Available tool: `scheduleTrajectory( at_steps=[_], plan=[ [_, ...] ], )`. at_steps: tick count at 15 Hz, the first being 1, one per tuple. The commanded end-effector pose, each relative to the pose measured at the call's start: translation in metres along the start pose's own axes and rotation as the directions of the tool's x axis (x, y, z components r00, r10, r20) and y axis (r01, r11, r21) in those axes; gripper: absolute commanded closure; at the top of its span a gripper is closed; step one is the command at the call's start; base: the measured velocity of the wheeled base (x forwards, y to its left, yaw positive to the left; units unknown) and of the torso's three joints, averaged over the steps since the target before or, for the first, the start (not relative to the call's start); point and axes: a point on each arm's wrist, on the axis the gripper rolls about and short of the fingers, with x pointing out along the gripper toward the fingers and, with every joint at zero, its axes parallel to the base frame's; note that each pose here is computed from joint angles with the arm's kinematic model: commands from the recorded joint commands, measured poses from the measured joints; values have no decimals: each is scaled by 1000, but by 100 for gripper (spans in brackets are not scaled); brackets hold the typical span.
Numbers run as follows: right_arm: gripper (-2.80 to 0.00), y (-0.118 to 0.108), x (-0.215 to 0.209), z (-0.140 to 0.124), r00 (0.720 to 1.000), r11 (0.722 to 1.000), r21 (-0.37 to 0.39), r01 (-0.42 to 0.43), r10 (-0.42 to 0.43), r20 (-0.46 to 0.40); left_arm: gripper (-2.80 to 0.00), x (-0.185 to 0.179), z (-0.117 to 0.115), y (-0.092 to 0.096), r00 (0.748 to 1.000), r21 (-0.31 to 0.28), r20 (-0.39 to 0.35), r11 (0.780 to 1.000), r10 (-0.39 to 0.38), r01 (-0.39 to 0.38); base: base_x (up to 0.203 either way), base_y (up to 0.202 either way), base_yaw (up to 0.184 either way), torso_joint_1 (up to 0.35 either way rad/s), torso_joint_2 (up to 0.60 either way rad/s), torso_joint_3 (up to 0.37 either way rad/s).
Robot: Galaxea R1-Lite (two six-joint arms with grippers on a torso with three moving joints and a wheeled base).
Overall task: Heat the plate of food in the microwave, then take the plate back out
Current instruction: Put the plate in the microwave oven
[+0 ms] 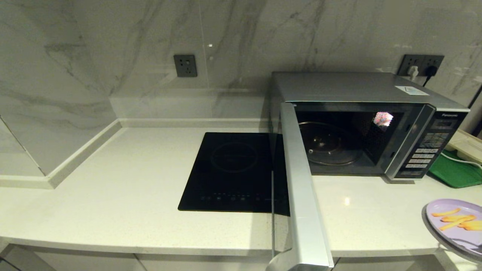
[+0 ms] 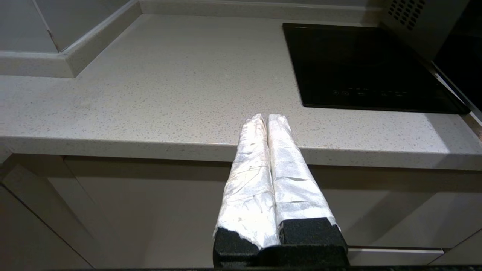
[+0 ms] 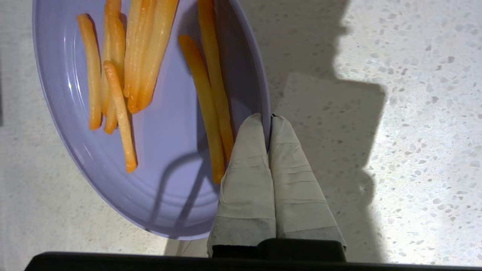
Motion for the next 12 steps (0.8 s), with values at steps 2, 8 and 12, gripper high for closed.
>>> scheduleTrajectory(
  at_steps=[2,8,12],
  plan=[
    [0,12,-16,-4,998,998,-37,-52,53,36,0,0,0,0,1000,0,1,1000,0,0,0,0,0,0,0,0],
    [0,39,-30,-32,988,981,-121,-152,151,-18,0,0,0,0,1000,0,1,1000,0,0,0,0,0,0,0,0],
    [0,63,-40,-61,974,958,-178,-225,215,-76,0,0,0,0,1000,0,1,1000,0,0,0,0,0,0,0,0]
  ],
)
